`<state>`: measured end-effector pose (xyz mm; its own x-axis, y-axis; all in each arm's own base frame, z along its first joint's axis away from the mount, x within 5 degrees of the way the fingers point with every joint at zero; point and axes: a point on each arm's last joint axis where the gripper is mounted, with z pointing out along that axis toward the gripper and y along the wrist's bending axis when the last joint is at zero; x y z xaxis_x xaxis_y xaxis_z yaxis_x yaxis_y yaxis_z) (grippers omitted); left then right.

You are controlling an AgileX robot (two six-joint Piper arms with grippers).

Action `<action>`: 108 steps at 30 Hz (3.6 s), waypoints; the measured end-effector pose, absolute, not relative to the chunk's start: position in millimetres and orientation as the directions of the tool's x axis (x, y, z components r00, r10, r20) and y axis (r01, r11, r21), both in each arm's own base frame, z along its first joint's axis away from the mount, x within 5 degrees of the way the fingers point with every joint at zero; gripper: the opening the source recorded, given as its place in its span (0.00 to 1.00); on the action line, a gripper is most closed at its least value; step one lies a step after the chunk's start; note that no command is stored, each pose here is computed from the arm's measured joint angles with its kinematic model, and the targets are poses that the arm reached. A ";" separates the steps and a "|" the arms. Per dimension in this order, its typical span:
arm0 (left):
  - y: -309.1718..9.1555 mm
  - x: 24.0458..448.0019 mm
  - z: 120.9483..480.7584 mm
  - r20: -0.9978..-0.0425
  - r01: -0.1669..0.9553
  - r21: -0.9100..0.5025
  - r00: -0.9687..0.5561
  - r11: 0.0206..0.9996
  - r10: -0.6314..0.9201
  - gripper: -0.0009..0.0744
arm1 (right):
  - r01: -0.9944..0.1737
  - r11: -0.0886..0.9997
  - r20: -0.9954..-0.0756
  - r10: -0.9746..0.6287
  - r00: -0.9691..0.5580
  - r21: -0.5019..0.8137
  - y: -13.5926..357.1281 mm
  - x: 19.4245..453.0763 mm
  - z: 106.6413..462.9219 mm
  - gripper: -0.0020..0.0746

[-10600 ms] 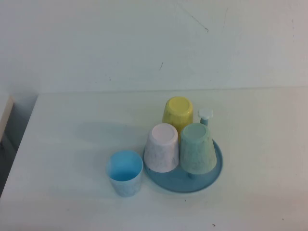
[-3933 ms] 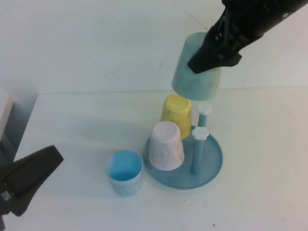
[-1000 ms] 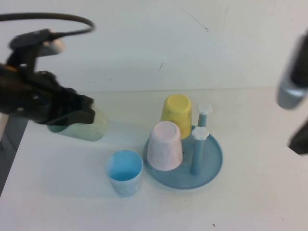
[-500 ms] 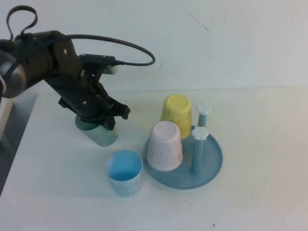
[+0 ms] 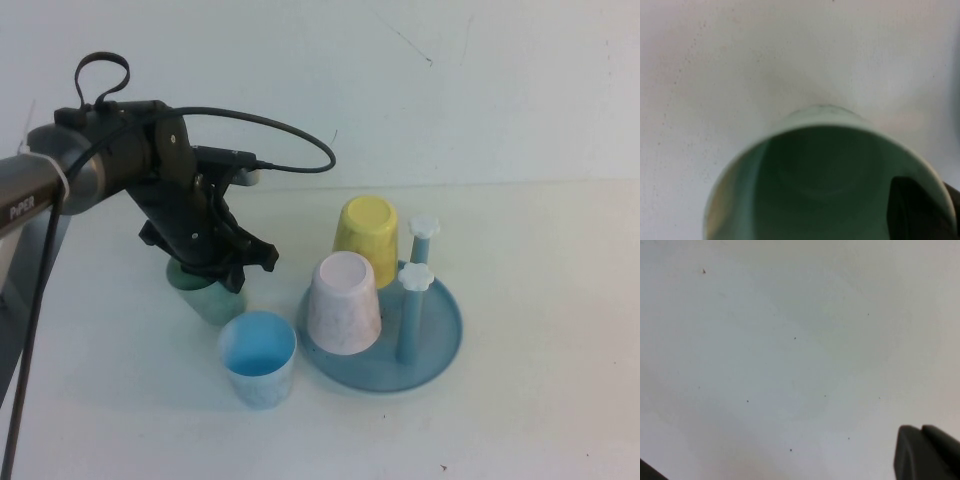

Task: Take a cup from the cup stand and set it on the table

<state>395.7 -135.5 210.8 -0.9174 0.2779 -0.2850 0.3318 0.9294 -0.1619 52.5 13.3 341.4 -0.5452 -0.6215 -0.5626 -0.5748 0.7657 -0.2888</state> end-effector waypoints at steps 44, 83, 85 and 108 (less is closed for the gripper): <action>-94.0 215.4 385.2 -0.908 0.563 -0.076 -0.381 0.823 0.176 0.01 | -0.561 0.789 -0.773 -0.512 -0.375 -0.251 39.1 81.3 277.9 0.03; -54.8 93.2 338.8 -0.990 0.550 0.024 -0.104 0.835 0.097 0.01 | -0.573 0.783 -0.734 -0.533 -0.421 -0.240 37.5 78.3 271.5 0.03; -55.6 92.7 338.7 -0.990 0.558 0.024 -0.104 0.830 0.099 0.01 | -0.573 0.783 -0.733 -0.533 -0.422 -0.240 37.5 78.3 271.5 0.03; -23.9 73.7 281.5 -0.994 0.296 -0.093 -0.084 0.951 -0.071 0.01 | -0.575 0.785 -0.734 -0.529 -0.426 -0.232 37.8 77.9 271.3 0.03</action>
